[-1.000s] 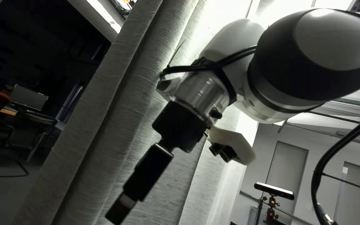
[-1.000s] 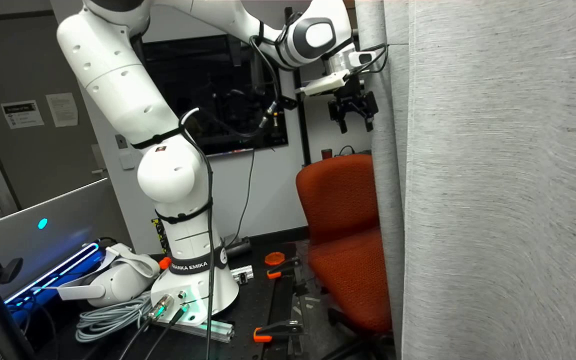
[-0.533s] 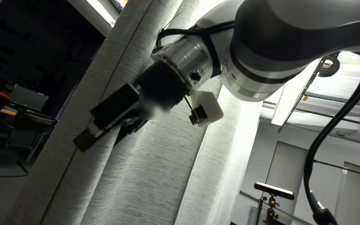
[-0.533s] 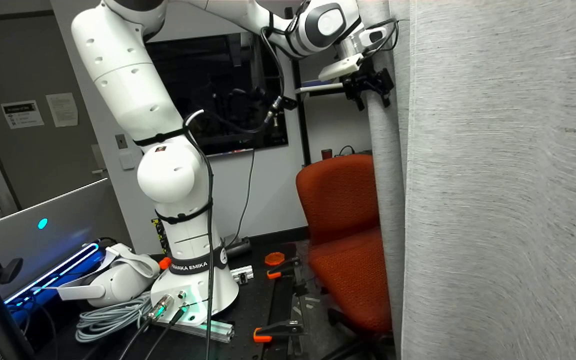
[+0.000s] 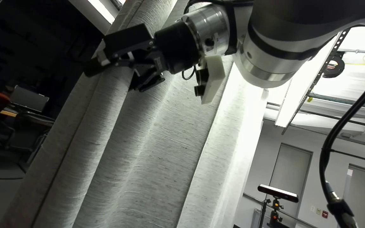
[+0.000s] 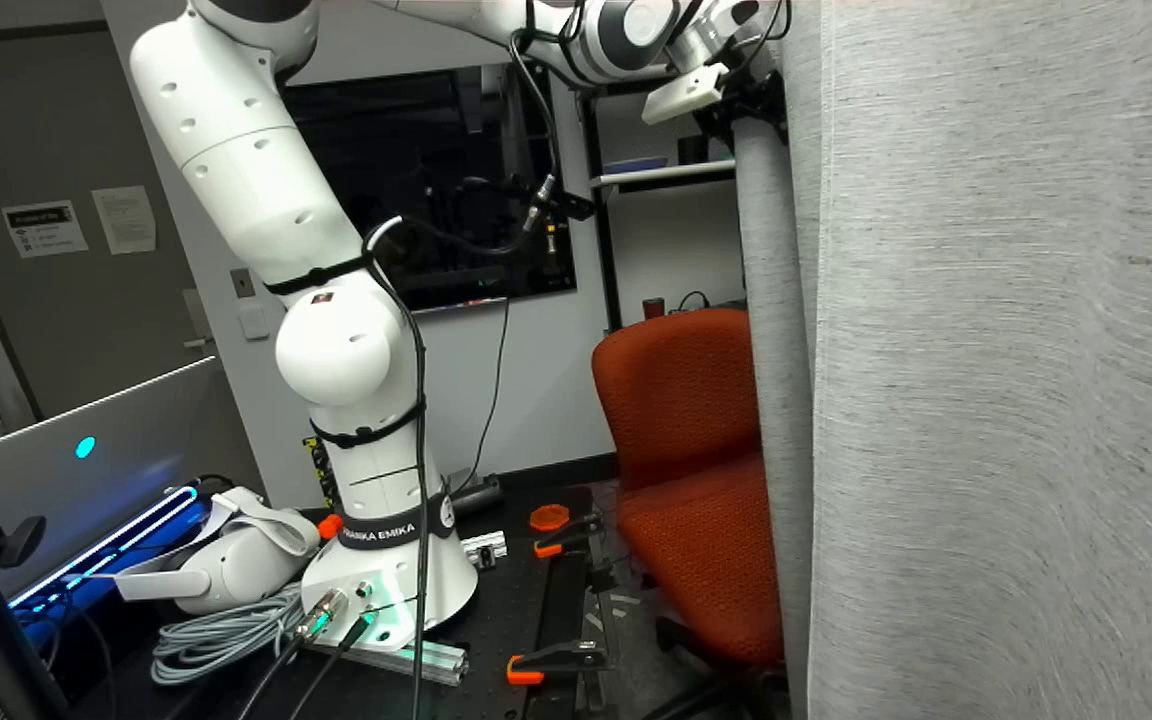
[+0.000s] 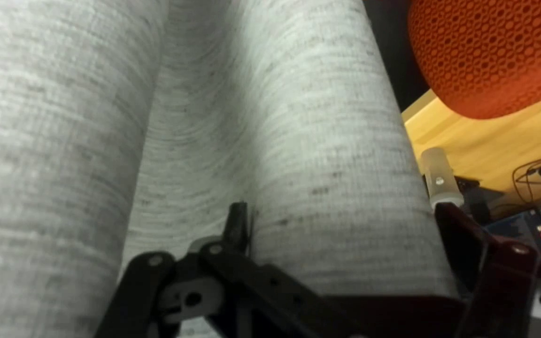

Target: Slide the curtain to the right

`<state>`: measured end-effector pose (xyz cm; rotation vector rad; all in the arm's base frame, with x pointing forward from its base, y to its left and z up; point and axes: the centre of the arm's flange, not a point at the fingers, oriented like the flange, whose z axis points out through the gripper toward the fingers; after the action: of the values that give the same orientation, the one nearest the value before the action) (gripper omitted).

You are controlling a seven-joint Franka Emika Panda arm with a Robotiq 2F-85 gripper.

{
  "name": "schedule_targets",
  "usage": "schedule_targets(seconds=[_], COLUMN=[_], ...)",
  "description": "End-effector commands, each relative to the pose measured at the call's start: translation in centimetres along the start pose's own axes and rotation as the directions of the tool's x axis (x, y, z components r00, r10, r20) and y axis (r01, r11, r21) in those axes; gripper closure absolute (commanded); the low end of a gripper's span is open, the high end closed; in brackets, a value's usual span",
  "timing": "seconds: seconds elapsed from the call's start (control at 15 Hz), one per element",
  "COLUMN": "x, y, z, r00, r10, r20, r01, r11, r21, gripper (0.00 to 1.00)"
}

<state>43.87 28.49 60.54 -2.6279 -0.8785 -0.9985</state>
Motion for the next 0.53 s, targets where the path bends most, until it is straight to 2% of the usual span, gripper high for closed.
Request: schedule_targets(seconds=[0.0, 0.33, 0.47], x=[2.4, 5.4, 6.2], y=[-0.6, -1.8, -2.2], z=[-2.7, -6.0, -6.6], r00=[0.99, 0.951, 0.938], r10=[0.006, 0.0, -0.006], r20=[-0.141, -0.31, -0.347], r01=[-0.002, 0.009, 0.017], r11=[1.0, 1.0, 0.999], r21=[0.026, 0.028, 0.029], gripper=[0.0, 0.0, 0.0])
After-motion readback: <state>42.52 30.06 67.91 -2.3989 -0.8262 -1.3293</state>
